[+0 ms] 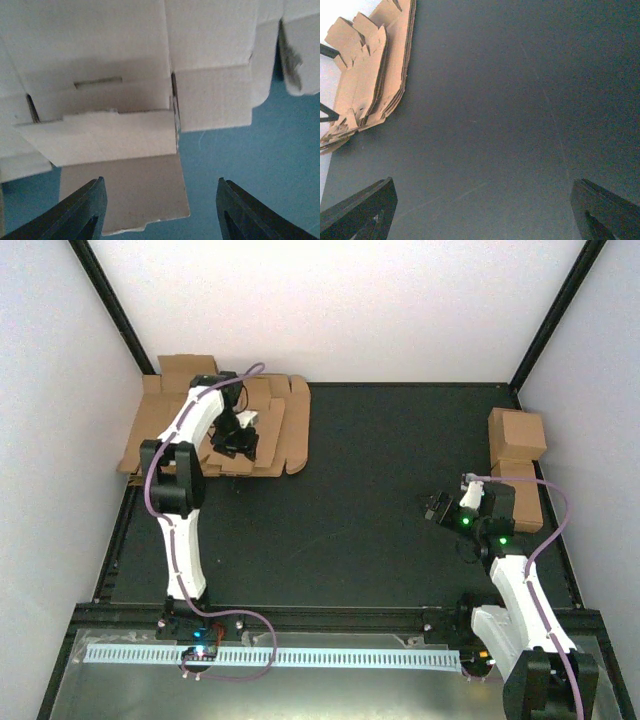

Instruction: Fold the paper box

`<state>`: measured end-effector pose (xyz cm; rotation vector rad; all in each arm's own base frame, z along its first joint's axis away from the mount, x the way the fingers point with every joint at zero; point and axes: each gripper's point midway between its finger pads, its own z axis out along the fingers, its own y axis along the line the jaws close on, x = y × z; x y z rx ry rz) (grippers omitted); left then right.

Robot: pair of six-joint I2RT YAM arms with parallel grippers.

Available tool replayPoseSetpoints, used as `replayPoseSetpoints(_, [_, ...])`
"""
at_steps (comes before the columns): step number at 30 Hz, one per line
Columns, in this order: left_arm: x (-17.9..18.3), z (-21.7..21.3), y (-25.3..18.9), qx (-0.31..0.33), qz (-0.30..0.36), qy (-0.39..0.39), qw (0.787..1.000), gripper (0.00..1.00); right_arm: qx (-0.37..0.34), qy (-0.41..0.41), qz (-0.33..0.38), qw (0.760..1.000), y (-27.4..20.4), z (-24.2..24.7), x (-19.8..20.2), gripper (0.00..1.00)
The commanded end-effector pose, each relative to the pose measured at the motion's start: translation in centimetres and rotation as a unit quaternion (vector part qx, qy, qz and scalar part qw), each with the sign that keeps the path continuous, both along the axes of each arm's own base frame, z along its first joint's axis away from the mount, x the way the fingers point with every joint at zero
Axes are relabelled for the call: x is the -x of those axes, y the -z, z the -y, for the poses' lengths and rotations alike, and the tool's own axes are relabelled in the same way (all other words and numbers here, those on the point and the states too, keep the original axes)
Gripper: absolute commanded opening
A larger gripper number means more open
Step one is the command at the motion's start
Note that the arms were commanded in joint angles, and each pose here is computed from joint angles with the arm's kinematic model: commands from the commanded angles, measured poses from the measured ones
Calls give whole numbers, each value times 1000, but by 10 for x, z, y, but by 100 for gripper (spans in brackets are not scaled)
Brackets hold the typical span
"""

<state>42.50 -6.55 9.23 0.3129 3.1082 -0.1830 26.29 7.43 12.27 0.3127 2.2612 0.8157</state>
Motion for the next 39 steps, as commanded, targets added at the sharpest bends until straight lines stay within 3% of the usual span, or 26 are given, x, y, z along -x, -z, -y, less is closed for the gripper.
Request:
replayPoseSetpoints(1, [17,-8,-4,-19,-12,-14,1000,63,-11,-2,14,1000,-13,-3,-5,98])
replayPoseSetpoints(9, [-2,-13,-23,-30,60,-40,997,74,-14,-4,15,1000,-17,-3,-10,98])
replayPoseSetpoints(13, [-13,-30,-29,-67,105,-95,988,87,-14,-2,17,1000,-18,-3,-10,98])
replayPoseSetpoints(16, [-18,-32,-31,-53,145,-126,980,98,-14,-2,18,1000,-19,-3,-10,98])
replayPoseSetpoints(19, [-27,-28,-35,-28,185,-144,972,99,-13,-1,18,1000,-19,-3,-9,98])
replayPoseSetpoints(31, [-29,-27,-5,5,220,-186,958,99,-14,-4,16,1000,-17,-4,-10,98])
replayPoseSetpoints(39, [-24,-50,-24,78,284,-260,920,99,-13,-4,14,1000,-16,-3,-12,98])
